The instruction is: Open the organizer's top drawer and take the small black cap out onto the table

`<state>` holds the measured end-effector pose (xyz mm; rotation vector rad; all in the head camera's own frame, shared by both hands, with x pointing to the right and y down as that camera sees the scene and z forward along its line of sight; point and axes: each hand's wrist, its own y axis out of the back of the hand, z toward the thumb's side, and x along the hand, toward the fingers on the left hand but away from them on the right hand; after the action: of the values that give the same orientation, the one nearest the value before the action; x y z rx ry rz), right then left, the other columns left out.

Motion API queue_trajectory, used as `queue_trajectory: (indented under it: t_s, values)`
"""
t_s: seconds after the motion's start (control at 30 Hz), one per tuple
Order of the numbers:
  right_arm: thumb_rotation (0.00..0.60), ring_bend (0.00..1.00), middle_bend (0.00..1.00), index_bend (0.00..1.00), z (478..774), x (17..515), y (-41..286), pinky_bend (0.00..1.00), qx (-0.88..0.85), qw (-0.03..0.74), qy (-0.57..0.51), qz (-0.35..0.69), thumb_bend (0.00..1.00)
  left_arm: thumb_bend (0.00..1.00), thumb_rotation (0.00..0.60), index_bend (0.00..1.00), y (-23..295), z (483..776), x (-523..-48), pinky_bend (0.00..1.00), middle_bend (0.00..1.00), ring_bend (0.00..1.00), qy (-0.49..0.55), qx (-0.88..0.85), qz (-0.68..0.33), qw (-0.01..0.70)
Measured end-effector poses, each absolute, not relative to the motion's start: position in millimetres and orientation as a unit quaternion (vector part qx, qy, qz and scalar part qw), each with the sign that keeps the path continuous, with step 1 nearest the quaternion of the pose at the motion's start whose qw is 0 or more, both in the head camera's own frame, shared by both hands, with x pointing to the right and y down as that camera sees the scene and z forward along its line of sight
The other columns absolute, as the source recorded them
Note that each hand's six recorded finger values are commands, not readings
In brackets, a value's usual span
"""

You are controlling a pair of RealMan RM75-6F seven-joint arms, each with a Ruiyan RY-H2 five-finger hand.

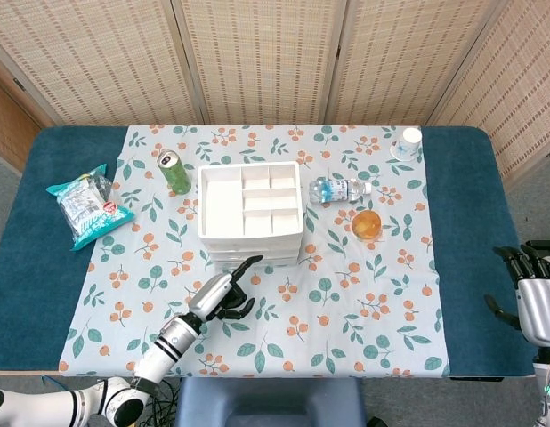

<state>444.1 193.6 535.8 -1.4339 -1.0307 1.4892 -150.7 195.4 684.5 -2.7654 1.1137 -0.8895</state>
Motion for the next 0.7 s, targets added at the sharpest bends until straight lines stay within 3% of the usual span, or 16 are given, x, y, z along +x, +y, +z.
queue_trajectory:
  t_s: [0.7]
  values:
    - [0.6, 0.16, 0.21, 0.16, 532.4, 447.9, 194.0, 0.23, -0.56, 0.404, -0.41, 0.596, 0.26, 0.5, 0.6, 0.0, 186.2, 697.1, -132.5, 1.0, 1.0, 1.0, 0.395, -0.877, -0.271, -0.04]
